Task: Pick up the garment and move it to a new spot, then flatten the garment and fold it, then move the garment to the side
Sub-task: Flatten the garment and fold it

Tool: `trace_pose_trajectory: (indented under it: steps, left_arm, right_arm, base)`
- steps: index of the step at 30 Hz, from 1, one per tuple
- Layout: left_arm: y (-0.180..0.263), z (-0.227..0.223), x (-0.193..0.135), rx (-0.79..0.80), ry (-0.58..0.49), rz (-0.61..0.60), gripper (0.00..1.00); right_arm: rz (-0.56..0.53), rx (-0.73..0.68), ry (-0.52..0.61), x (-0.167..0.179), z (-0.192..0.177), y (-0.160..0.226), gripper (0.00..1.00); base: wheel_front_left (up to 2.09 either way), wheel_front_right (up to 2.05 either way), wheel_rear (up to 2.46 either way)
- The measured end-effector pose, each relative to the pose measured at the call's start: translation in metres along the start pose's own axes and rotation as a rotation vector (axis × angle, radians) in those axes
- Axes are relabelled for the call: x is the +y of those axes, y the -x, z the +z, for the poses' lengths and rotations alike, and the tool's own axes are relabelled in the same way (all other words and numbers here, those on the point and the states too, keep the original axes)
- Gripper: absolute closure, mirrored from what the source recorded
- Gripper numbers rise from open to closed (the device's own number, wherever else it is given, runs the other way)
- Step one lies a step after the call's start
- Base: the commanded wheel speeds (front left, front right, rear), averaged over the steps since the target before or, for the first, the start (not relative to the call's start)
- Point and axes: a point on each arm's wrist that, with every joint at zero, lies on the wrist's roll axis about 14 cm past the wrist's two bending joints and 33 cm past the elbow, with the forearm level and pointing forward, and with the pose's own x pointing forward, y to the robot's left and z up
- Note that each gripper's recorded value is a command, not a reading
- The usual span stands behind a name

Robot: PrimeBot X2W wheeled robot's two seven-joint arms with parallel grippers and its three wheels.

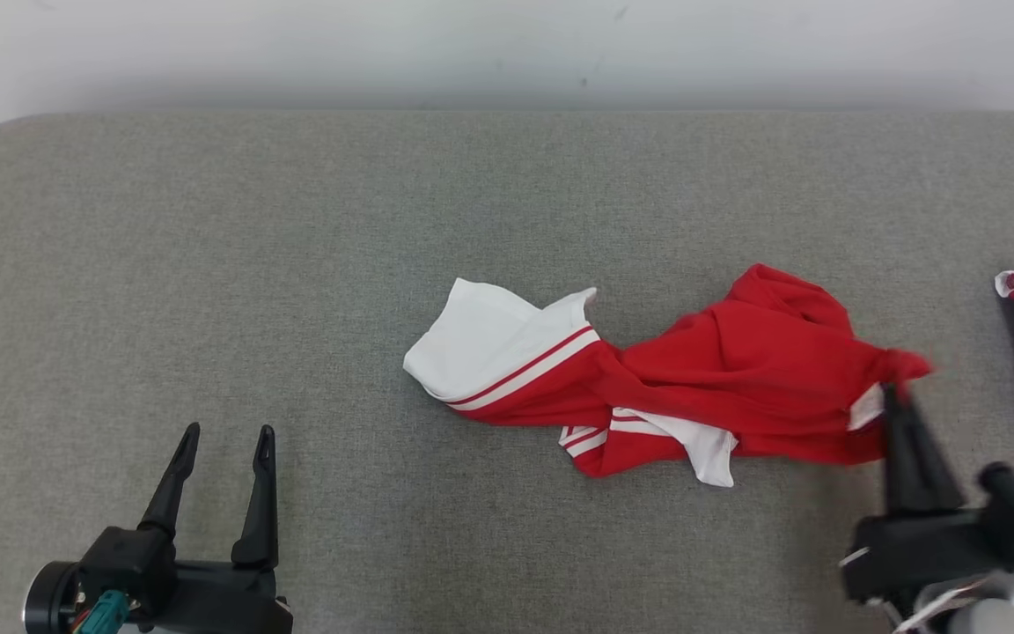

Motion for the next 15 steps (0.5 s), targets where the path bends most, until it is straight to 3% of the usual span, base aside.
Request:
trace_pose_trajectory:
  steps: [5, 15]
  left_arm:
    - [0.001, 0.000, 0.002, -0.002, 0.011, 0.011, 0.00]
    - [0.001, -0.002, 0.002, 0.002, 0.019, 0.010, 0.00]
  right_arm:
    - [0.120, 0.160, -0.057, 0.047, -0.044, 0.014, 1.00]
    - [-0.048, 0.282, -0.150, 0.011, -0.086, 0.039, 1.00]
  base:
    - [0.00, 0.00, 0.00]
    - [0.00, 0.00, 0.00]
